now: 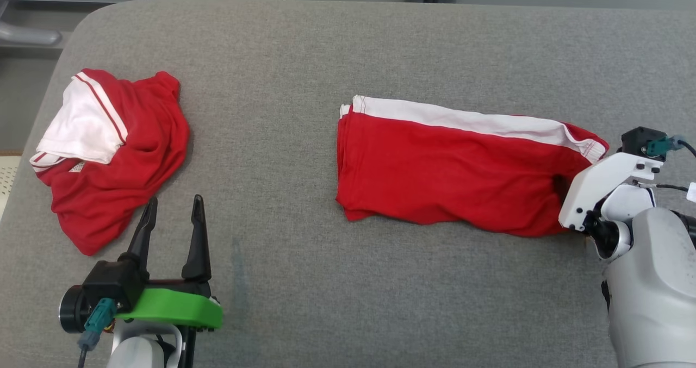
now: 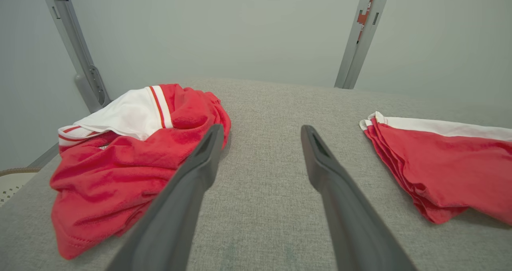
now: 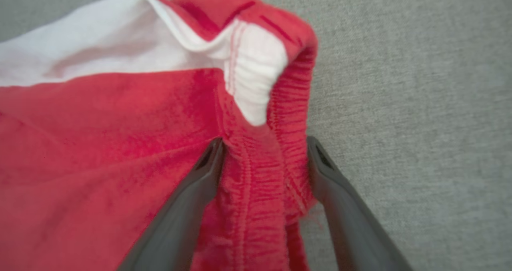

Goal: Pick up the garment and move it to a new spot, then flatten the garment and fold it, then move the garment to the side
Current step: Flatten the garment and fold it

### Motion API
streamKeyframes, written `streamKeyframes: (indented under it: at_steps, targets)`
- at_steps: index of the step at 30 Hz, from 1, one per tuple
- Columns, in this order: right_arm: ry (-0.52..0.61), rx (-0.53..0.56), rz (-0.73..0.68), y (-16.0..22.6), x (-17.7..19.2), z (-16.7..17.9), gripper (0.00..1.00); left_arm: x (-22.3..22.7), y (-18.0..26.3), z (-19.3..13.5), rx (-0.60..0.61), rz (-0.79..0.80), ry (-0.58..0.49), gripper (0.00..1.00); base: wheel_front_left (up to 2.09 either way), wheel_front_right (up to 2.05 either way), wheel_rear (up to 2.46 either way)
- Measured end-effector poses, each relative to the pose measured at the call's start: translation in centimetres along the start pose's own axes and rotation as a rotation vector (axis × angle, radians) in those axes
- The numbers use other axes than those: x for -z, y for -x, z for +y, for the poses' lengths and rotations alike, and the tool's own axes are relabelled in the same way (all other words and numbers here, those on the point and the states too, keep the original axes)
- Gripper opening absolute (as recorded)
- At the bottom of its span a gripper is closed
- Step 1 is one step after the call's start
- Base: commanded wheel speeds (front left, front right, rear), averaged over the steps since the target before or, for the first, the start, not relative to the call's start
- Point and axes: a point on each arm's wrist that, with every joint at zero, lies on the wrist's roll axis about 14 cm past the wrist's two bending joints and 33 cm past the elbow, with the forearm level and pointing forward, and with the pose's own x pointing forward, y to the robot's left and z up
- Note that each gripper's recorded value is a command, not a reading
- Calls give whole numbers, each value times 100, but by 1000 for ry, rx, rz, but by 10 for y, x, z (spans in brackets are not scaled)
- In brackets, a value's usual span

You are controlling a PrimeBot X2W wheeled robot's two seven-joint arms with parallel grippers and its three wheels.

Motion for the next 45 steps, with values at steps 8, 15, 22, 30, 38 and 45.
streamKeyframes:
  at_steps: [8,15,22,30,38,45]
  targets:
    - [74,3,35,-2,-10,-1,0,-3,-6,-5,16,-14,-6,100,0,0,0]
    - [188,198,-41,32,-63,-81,0,-13,-5,-10,33,-40,-7,100,0,0,0]
    - [218,272,-76,65,-95,-104,0,-20,3,-14,42,-59,-4,100,0,0,0]
    - [289,52,-60,57,-87,-7,0,-24,10,-15,43,-72,2,100,0,0,0]
    - [353,-85,-15,39,-57,58,0,-24,16,-7,18,-70,2,100,0,0,0]
    - [357,-159,-49,23,-56,94,100,-22,21,3,-15,-62,3,100,0,0,0]
